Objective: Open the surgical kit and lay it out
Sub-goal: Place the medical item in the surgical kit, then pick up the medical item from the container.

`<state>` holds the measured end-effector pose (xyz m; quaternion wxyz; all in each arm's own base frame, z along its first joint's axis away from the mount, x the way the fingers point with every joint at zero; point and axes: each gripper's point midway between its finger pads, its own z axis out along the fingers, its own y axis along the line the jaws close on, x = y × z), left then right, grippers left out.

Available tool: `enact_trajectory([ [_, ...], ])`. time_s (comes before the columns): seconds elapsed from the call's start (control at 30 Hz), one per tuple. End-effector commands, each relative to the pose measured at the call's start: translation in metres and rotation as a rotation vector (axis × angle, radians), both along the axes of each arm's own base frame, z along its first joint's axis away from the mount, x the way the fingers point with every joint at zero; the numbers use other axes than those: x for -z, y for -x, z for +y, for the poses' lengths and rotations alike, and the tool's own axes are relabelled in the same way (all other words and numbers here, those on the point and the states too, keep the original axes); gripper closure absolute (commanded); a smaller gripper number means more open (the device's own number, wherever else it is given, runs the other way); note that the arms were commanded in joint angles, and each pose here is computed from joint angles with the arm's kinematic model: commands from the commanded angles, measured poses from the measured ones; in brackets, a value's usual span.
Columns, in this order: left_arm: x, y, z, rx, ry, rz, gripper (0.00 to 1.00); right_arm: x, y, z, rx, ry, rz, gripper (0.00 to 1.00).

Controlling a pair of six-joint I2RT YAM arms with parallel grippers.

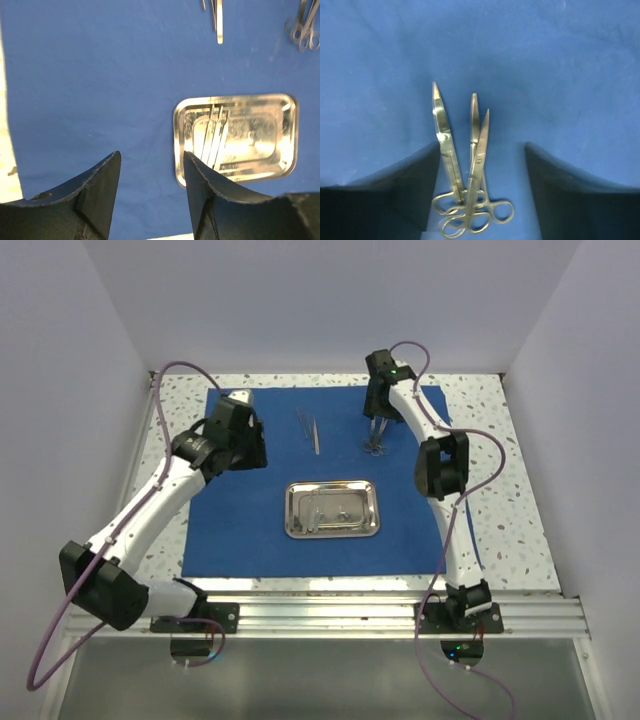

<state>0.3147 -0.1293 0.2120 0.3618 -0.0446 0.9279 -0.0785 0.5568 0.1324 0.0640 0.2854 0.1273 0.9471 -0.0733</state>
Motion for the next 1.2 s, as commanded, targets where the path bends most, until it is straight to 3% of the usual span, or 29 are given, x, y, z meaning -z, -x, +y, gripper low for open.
enact_trajectory([
  [0.0, 0.027, 0.007, -0.025, 0.048, -0.002, 0.073, 0.43, -0.028, -0.016, 0.011, -0.023, -0.056, -0.086, 0.21],
  [0.07, 0.044, 0.013, -0.041, 0.086, -0.01, 0.1, 0.43, -0.057, -0.016, 0.016, -0.039, -0.09, -0.14, 0.08],
  [0.13, 0.065, 0.012, -0.061, 0.13, 0.002, 0.131, 0.5, -0.051, 0.002, 0.015, -0.045, -0.1, -0.105, 0.03],
  [0.17, 0.08, 0.016, -0.066, 0.138, 0.005, 0.163, 0.51, -0.094, 0.006, 0.014, -0.046, -0.129, -0.193, 0.02],
  [0.2, 0.099, 0.014, -0.078, 0.16, 0.019, 0.203, 0.54, -0.077, 0.024, 0.008, -0.037, -0.124, -0.14, 0.02],
  [0.27, 0.119, 0.014, -0.09, 0.179, 0.023, 0.243, 0.56, -0.127, 0.043, 0.009, -0.049, -0.182, -0.239, 0.02],
  [0.3, 0.135, 0.01, -0.095, 0.18, 0.007, 0.264, 0.56, -0.112, 0.063, 0.005, -0.045, -0.19, -0.198, 0.02],
  [0.5, 0.169, -0.014, -0.118, 0.203, -0.015, 0.285, 0.57, -0.132, 0.134, 0.004, -0.111, -0.249, -0.17, 0.01],
  [0.8, 0.183, -0.034, -0.143, 0.224, -0.001, 0.287, 0.59, -0.114, 0.204, -0.024, -0.124, -0.189, -0.092, 0.02],
  [1.07, 0.179, -0.042, -0.145, 0.213, -0.016, 0.272, 0.61, -0.112, 0.22, -0.035, -0.111, -0.162, -0.074, 0.02],
  [1.17, 0.186, -0.042, -0.14, 0.192, -0.062, 0.299, 0.67, -0.116, 0.219, -0.036, -0.112, -0.155, -0.078, 0.02],
])
